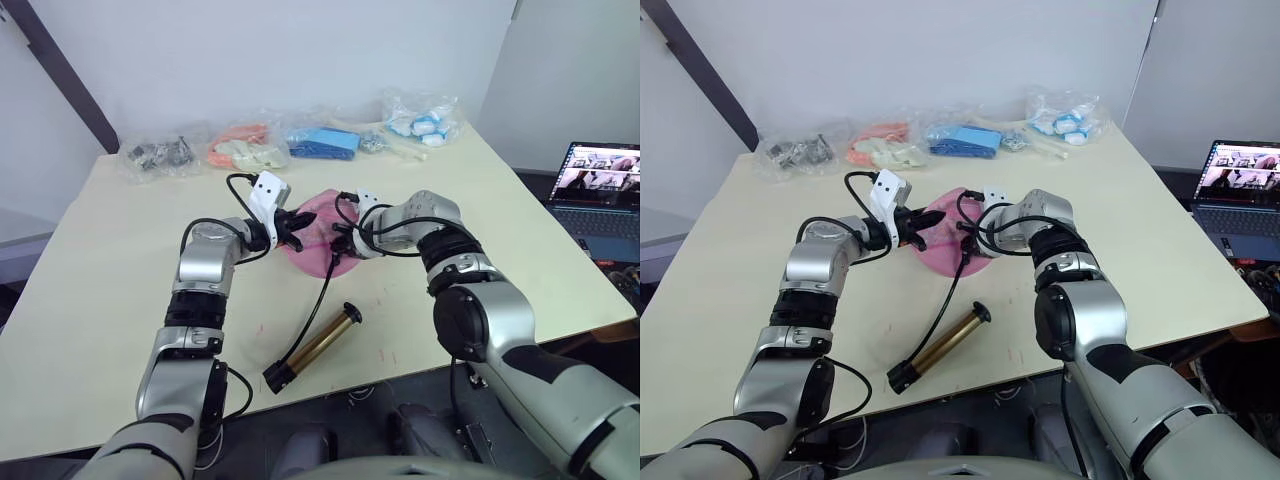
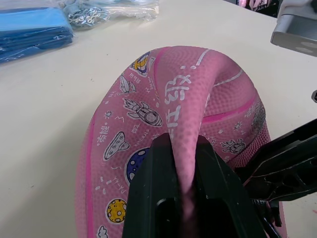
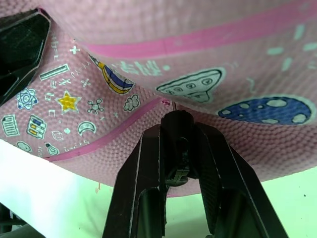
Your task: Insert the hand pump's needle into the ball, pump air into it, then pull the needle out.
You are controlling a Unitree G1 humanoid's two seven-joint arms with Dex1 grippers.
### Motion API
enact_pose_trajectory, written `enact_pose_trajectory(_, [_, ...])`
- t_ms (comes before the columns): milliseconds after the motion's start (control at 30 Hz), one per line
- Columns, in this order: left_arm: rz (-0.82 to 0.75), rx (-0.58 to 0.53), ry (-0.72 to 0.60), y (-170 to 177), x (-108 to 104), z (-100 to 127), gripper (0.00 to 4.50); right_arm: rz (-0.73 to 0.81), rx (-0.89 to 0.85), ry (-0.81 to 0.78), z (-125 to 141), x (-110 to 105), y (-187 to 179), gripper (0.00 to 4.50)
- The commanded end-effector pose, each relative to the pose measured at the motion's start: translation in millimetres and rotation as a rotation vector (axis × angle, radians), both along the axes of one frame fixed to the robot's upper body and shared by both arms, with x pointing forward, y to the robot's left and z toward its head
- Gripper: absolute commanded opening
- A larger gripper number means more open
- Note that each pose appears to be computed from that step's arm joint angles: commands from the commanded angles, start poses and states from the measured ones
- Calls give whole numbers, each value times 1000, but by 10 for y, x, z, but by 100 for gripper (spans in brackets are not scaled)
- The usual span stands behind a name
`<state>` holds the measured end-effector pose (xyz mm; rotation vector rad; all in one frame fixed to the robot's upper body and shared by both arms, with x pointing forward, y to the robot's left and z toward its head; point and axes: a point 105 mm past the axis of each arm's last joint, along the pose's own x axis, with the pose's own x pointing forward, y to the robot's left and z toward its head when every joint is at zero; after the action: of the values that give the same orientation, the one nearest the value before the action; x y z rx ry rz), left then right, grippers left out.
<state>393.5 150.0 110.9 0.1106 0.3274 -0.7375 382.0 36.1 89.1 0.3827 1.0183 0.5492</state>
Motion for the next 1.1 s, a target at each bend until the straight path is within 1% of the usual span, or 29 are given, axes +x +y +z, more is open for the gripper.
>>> enact_pose_trajectory(33, [-244,-46,282,-533,-428,-640,12,-19,57,-91,102,52,265,35])
enact_pose_trajectory(233, [-243,-51,288,-551,-446,-664,12,-43,61,-100,123,79,300,35])
enact_pose_trajectory(1100, [-230,-61,304,-551,-498,-740,12,-74,114,-102,140,68,457,35])
